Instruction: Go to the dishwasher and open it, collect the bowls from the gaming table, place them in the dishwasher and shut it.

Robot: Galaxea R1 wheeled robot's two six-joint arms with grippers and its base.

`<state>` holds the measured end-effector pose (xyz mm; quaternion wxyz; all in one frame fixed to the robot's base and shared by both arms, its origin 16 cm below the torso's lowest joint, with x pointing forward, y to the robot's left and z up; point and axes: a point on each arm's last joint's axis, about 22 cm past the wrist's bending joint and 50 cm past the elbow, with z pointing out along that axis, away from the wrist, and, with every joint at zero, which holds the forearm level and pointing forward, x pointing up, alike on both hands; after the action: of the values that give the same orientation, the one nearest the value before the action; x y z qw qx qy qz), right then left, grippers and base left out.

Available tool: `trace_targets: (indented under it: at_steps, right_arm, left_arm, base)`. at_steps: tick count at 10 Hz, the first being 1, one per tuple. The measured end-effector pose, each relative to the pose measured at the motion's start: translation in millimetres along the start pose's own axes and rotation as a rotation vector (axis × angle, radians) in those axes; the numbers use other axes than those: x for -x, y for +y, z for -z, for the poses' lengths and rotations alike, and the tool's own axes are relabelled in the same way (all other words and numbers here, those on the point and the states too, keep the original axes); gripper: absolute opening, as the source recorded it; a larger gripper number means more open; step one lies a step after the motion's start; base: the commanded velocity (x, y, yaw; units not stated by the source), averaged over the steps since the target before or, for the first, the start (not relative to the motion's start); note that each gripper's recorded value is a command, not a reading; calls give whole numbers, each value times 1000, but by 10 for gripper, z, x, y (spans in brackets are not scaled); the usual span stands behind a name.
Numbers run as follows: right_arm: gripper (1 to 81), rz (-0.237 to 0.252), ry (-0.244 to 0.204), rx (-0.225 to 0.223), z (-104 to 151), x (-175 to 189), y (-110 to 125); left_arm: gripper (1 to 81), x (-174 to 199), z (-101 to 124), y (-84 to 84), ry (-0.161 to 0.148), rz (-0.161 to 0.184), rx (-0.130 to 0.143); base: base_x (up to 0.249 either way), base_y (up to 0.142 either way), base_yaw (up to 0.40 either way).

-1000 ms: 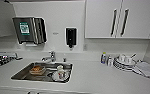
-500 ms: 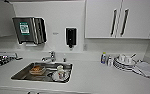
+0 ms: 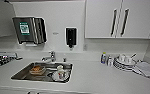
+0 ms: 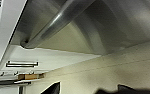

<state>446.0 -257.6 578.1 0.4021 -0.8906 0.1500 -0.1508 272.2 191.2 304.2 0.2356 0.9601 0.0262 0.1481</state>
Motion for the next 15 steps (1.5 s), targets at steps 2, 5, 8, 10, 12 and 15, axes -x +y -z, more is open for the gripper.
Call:
trace_targets:
  at_steps: [2, 5, 8, 10, 12, 15]
  right_arm:
    - [811, -53, 12, -24, -1, -158, -165]
    - [811, -106, 20, -70, -102, -323, -447]
    - [811, -165, 20, -68, -294, -422, -443]
    - [811, -192, 15, -87, -449, -521, -579]
    - [811, -225, 23, -86, -446, -619, -584]
    - [811, -252, 45, -82, -440, -767, -577]
  left_arm:
    - [811, -49, -21, 35, 5, -2, 5]
    - [811, -69, -42, 78, 8, -2, 10]
    - [811, -116, -71, 150, 32, 0, 20]
    - [811, -124, -92, 203, 39, 2, 27]
    - [811, -136, -94, 210, 44, 2, 28]
    - [811, -132, -115, 264, 45, 3, 35]
  base:
    - [0, 0, 0]
    - [0, 0, 0]
    - [0, 0, 0]
    - [0, 0, 0]
    - [0, 0, 0]
    - [0, 0, 0]
